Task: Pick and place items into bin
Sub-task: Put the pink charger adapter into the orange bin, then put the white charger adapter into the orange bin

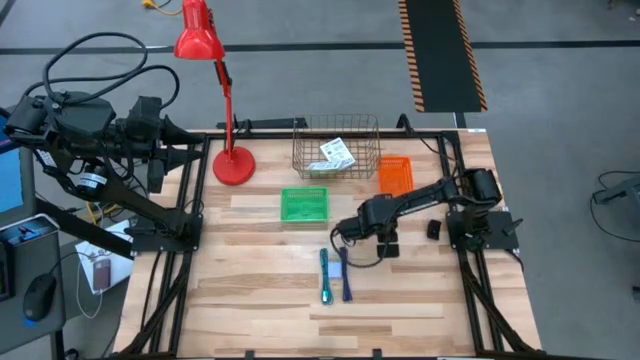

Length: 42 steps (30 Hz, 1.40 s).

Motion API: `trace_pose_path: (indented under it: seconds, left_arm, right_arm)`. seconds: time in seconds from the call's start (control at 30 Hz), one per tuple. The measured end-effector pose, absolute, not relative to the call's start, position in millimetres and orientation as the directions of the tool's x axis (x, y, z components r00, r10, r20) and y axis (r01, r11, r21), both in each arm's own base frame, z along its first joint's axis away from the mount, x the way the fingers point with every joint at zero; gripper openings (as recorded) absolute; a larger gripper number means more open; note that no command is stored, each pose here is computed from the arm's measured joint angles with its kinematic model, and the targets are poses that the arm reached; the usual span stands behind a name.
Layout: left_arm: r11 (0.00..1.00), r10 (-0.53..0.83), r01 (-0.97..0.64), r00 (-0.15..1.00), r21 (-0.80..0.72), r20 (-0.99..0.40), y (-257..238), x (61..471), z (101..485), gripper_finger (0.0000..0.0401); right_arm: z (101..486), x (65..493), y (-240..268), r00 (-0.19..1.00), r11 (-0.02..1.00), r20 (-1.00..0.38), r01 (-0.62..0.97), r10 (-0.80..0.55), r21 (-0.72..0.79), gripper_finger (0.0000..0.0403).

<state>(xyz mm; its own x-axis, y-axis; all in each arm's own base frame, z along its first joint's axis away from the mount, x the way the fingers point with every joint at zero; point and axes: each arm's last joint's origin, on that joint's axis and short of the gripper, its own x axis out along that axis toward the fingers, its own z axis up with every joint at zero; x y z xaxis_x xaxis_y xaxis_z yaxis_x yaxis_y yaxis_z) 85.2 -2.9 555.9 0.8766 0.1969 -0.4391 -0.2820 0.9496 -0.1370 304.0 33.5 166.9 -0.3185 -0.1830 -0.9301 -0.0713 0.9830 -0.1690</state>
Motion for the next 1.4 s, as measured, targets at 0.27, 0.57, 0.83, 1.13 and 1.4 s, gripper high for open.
trace_pose_path:
  seconds: [0.27, 0.57, 0.83, 1.13, 1.4]
  left_arm:
    - [0.95, 0.197, -0.282, 0.877, -0.136, -0.439, -3, 85, 556, 0.0151]
    - [0.95, 0.196, -0.281, 0.877, -0.136, -0.439, -3, 85, 556, 0.0151]
    - [0.95, 0.195, -0.28, 0.877, -0.137, -0.44, -3, 85, 556, 0.0151]
    - [0.95, 0.195, -0.28, 0.877, -0.139, -0.439, -3, 85, 556, 0.0151]
    - [0.949, 0.193, -0.281, 0.877, -0.143, -0.439, -3, 85, 556, 0.0151]
  right_arm:
    - [201, 295, 3, -0.244, 0.966, -0.937, 0.01, -0.249, -0.259, 0.014]
    - [236, 276, -43, -0.174, 0.929, -0.938, 0.168, -0.301, -0.329, 0.014]
    - [236, 267, -87, -0.205, 0.916, -0.941, 0.244, -0.271, -0.317, 0.014]
    - [228, 264, -119, -0.2, 0.899, -0.954, 0.334, -0.226, -0.283, 0.0183]
    - [226, 265, -123, -0.185, 0.902, -0.956, 0.33, -0.228, -0.279, 0.0201]
